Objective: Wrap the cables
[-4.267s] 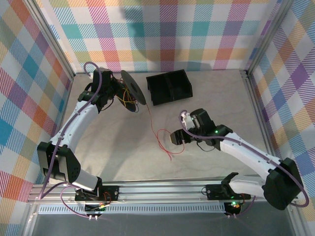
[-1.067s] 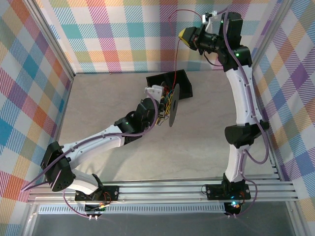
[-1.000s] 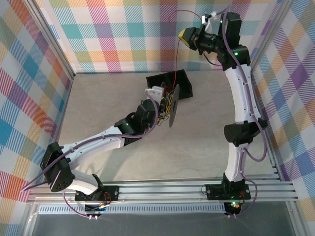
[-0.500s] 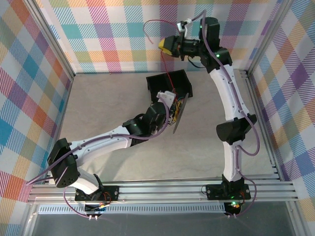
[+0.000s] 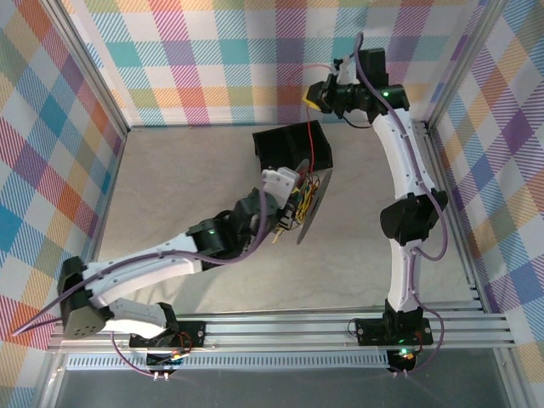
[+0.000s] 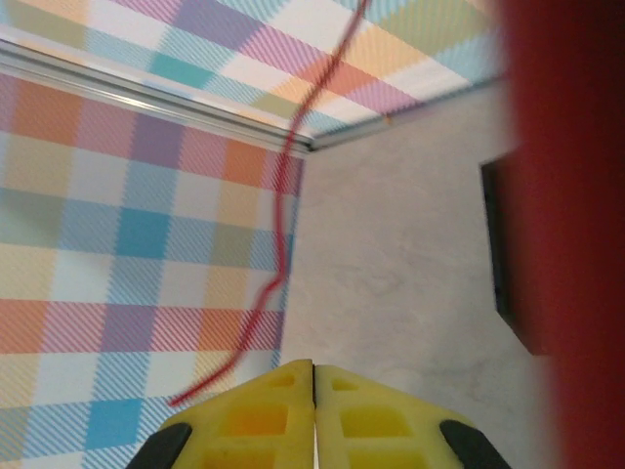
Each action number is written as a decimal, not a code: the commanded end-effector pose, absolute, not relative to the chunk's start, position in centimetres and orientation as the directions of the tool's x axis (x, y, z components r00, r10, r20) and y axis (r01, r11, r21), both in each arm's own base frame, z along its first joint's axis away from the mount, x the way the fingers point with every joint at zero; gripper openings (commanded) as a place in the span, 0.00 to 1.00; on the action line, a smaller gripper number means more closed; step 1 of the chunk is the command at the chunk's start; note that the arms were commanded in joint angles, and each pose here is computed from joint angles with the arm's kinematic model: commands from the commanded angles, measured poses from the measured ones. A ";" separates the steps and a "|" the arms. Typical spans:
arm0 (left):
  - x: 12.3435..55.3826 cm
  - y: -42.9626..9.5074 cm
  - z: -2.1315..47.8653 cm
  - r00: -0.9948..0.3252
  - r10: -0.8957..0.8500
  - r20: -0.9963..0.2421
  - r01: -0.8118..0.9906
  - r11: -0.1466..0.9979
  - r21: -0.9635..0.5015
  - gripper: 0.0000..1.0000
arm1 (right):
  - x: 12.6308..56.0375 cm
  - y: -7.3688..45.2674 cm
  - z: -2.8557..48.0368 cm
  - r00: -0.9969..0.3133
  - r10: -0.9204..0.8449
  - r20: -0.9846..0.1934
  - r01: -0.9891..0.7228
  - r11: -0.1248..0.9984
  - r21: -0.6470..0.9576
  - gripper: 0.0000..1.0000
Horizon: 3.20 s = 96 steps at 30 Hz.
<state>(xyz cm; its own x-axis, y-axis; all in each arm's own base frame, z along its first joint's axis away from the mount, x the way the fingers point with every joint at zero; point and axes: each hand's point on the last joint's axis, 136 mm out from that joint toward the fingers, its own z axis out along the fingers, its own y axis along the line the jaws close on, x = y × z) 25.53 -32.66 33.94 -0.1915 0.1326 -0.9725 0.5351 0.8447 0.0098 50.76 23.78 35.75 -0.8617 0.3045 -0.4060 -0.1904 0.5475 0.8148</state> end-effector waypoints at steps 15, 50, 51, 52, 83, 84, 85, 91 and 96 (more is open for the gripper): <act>20.8 -20.7 50.4 -0.069 -0.418 -0.906 0.519 0.760 -0.390 0.00 | 50.6 19.0 28.0 -0.756 0.401 -0.518 -0.144 0.670 0.728 0.00; 39.1 -15.3 47.7 0.114 -0.642 -0.758 0.045 0.766 -0.642 0.00 | 32.5 34.8 18.2 -0.913 0.261 -0.312 -0.185 0.417 0.890 0.08; 38.8 -15.1 47.8 0.110 -0.641 -0.760 0.044 0.766 -0.641 0.00 | 32.4 34.2 17.3 -0.915 0.269 -0.300 -0.159 0.442 0.883 0.16; 38.5 -15.0 47.9 0.107 -0.639 -0.762 0.043 0.769 -0.638 0.00 | 32.4 33.8 16.9 -0.914 0.275 -0.298 -0.148 0.458 0.877 0.22; 35.1 -13.6 48.2 -0.241 -0.580 -0.778 0.063 0.791 -0.609 0.00 | 23.5 27.2 20.3 -0.302 -0.165 -0.939 -0.832 0.526 0.175 0.82; 34.8 -13.8 48.2 -0.256 -0.571 -0.780 0.071 0.793 -0.605 0.00 | 23.4 27.5 20.6 -0.269 -0.179 -0.946 -0.843 0.518 0.142 0.81; 34.6 -13.9 48.3 -0.270 -0.563 -0.781 0.078 0.796 -0.600 0.00 | 23.3 27.8 20.7 -0.240 -0.193 -0.952 -0.853 0.509 0.112 0.81; 33.0 -15.4 48.0 -0.386 -0.482 -0.787 0.148 0.810 -0.568 0.00 | 23.7 28.4 22.6 -0.037 -0.247 -0.968 -0.861 0.500 -0.095 0.79; 32.5 -16.8 47.3 -0.526 -0.431 -0.733 0.211 0.769 -0.604 0.00 | 24.3 28.0 23.3 0.129 -0.290 -0.948 -0.823 0.503 -0.265 0.79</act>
